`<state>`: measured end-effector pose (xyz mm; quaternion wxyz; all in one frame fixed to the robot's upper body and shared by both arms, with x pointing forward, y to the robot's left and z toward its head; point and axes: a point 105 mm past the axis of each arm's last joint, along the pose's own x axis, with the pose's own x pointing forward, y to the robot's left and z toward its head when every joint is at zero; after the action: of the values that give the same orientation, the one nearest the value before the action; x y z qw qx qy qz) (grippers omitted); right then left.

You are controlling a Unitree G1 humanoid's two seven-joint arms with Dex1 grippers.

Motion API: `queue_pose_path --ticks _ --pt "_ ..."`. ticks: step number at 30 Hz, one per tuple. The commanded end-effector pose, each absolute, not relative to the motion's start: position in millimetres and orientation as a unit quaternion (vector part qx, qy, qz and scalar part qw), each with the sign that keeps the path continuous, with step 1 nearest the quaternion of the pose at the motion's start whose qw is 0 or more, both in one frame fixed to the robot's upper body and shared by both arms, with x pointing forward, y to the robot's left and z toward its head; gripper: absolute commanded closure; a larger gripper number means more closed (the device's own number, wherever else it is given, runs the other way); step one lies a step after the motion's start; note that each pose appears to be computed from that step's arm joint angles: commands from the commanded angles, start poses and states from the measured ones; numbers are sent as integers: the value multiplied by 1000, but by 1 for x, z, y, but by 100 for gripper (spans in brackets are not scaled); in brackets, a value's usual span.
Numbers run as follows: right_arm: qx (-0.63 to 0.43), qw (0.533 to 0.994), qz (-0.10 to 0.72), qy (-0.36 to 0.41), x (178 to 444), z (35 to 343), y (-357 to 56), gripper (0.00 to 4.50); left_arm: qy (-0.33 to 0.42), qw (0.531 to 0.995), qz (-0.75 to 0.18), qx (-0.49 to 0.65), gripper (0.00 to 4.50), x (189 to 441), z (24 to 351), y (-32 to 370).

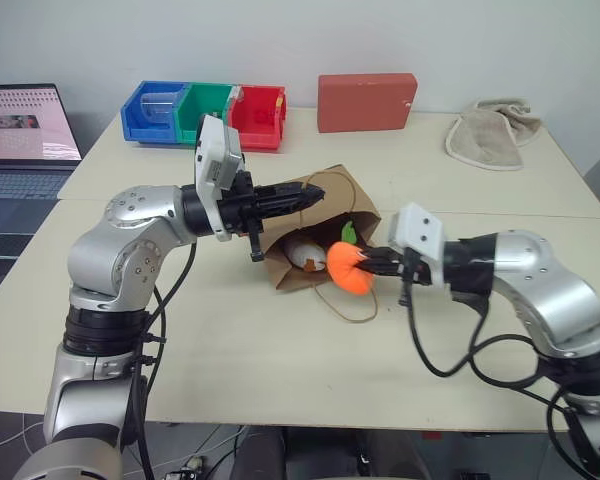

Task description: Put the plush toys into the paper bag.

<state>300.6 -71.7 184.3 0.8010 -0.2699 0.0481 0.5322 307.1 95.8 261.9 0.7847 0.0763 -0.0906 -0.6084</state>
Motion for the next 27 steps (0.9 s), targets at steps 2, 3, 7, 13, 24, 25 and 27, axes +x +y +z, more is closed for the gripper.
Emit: queue_pose_path --ticks 2,3,7,13,24,25,27 --pt "-307 813 495 9 318 187 -56 447 -115 779 -610 85 450 301 275 96" --pt "-319 817 481 -1 324 186 -53 447 -115 779 -611 85 450 301 275 96" --pt "-326 832 448 -27 337 186 -43 447 -116 777 -613 83 450 300 277 96" --pt "-368 837 398 -74 351 187 -33 447 -124 778 -612 67 450 301 284 96" --pt "-404 828 374 -103 356 179 -31 295 -141 787 -598 47 450 307 295 101" --pt "-403 828 375 -103 356 180 -31 250 -141 788 -598 47 450 308 295 102" --pt "-401 828 377 -104 356 181 -31 180 -140 788 -597 46 450 308 295 102"
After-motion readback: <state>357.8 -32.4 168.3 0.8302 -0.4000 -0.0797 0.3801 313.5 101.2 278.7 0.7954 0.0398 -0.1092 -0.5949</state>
